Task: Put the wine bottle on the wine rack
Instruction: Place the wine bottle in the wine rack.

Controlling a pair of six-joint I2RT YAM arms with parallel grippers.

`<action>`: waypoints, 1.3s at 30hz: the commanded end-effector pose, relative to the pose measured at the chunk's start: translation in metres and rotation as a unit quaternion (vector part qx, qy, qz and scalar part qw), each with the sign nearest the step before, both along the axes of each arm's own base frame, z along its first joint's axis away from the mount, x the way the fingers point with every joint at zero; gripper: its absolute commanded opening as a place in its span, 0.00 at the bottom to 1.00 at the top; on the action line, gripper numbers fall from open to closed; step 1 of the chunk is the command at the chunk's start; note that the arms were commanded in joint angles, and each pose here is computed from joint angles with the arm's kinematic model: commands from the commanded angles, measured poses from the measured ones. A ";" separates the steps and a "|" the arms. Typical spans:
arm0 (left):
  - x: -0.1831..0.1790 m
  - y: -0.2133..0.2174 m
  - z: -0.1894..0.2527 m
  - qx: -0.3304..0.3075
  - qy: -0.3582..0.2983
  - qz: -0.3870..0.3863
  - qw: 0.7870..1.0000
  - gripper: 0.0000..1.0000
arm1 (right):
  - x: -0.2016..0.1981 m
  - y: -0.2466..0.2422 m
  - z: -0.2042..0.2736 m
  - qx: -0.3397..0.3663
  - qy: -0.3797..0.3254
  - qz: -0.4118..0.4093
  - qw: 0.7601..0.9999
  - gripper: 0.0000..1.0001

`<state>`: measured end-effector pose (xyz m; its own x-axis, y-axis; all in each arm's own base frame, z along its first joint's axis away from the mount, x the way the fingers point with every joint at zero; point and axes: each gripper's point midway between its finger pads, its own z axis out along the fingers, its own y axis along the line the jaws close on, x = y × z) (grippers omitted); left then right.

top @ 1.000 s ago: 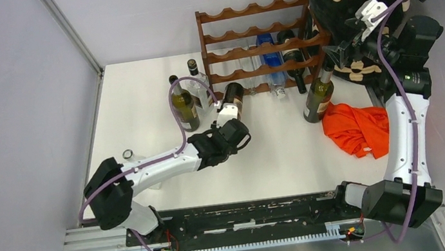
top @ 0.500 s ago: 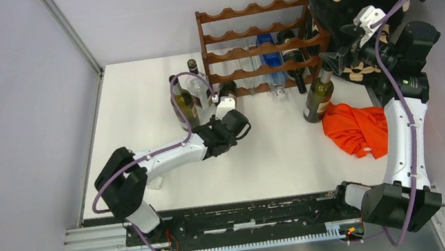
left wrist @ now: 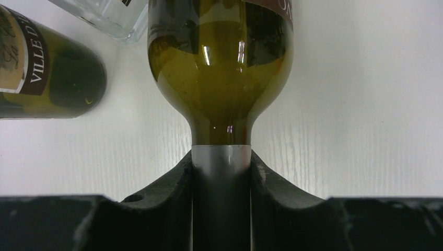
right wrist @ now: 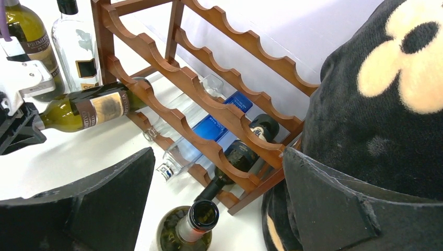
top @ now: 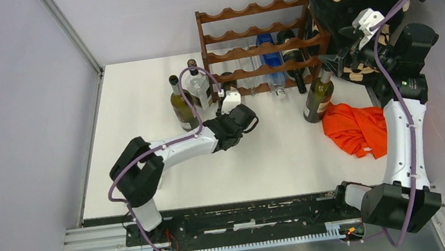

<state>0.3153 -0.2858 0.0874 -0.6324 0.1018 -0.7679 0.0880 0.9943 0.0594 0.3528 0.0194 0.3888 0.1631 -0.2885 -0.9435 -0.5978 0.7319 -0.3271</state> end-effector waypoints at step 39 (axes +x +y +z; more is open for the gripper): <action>0.123 -0.015 0.019 0.025 -0.148 0.105 0.983 0.02 | -0.011 0.033 -0.024 -0.062 -0.071 0.093 0.991 0.98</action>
<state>0.3989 -0.2962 0.0513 -0.5553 0.1456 -0.8188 -0.0303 0.9804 0.1949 0.3433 0.0469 0.3559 0.2631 -0.3196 -0.9103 -0.6742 0.6140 -0.4104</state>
